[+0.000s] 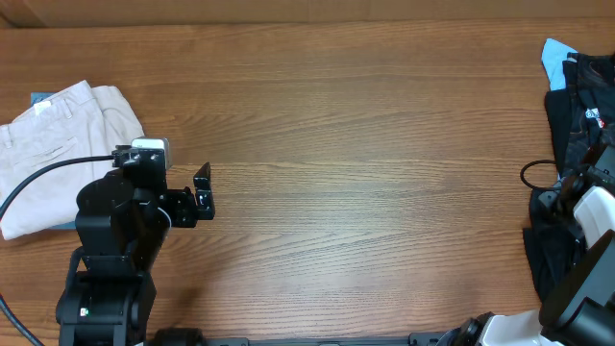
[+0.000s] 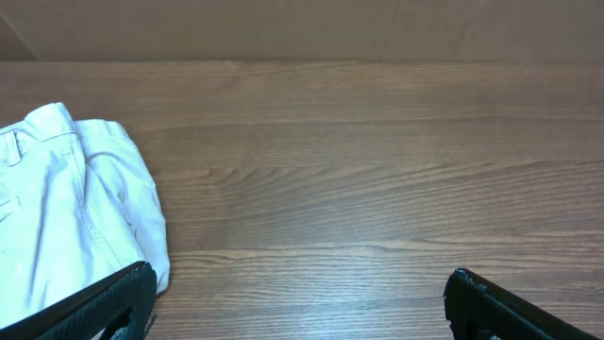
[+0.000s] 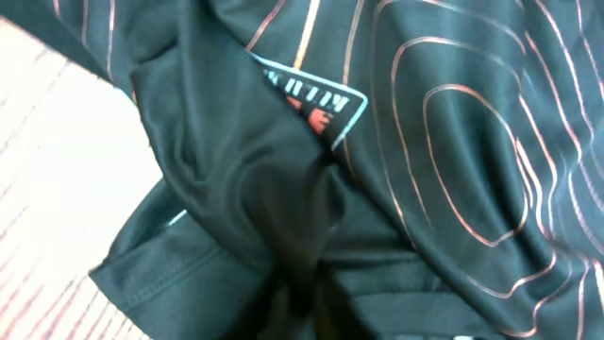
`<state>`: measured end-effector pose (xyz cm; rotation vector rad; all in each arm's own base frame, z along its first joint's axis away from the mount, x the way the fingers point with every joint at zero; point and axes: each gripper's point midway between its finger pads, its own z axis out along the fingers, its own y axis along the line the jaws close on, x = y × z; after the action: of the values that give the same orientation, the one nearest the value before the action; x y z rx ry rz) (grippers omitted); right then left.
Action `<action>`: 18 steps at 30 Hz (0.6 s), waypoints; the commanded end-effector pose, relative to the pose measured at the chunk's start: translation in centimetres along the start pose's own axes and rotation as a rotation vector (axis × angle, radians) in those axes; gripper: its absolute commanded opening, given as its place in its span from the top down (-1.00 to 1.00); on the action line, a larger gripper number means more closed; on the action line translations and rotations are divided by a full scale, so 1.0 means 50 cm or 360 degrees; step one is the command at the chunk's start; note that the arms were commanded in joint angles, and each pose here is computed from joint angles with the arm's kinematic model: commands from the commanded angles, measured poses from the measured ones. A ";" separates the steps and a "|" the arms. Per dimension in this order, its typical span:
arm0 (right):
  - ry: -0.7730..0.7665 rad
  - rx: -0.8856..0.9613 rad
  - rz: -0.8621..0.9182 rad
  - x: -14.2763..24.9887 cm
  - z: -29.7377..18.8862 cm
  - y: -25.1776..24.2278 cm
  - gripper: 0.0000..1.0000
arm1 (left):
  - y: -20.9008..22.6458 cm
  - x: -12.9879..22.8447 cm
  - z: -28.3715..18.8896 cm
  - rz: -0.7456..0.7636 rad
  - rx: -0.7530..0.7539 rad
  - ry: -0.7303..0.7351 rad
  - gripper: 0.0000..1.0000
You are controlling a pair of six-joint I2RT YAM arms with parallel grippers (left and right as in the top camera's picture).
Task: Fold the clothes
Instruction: 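Reach the right gripper to the black jersey pile on the right, then grasp the black jersey with the right gripper and drag it to center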
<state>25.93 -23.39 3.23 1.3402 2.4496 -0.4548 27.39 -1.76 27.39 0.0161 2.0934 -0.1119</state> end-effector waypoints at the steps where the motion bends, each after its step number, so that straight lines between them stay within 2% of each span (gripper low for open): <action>1: -0.0049 0.0017 0.0026 -0.024 -0.005 -0.005 0.92 | -0.001 -0.026 -0.013 0.0017 0.0008 -0.0056 -1.00; 6: -0.0075 -0.0134 0.0018 -0.048 -0.045 0.033 0.92 | -0.001 -0.032 -0.013 0.0019 0.0008 -0.0074 -1.00; 8: -0.0165 -0.0370 -0.0090 -0.095 -0.125 0.099 0.92 | -0.002 -0.033 -0.013 0.0019 0.0009 -0.0079 -1.00; 12: -0.0290 -0.0792 -0.0413 -0.120 -0.308 0.234 0.92 | -0.002 -0.034 -0.013 0.0019 0.0008 -0.0081 -1.00; 15: -0.0308 -0.1023 -0.0676 -0.069 -0.437 0.334 0.92 | -0.002 -0.036 -0.013 0.0020 0.0009 -0.0090 -1.00; 18: -0.0269 -0.1248 -0.1004 0.059 -0.535 0.445 0.92 | -0.002 -0.043 -0.014 0.0021 0.0010 -0.0110 -1.00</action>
<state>39.76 -6.52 22.41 0.4717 2.4104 0.0878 27.72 -1.77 27.99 0.0172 2.0656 -0.1117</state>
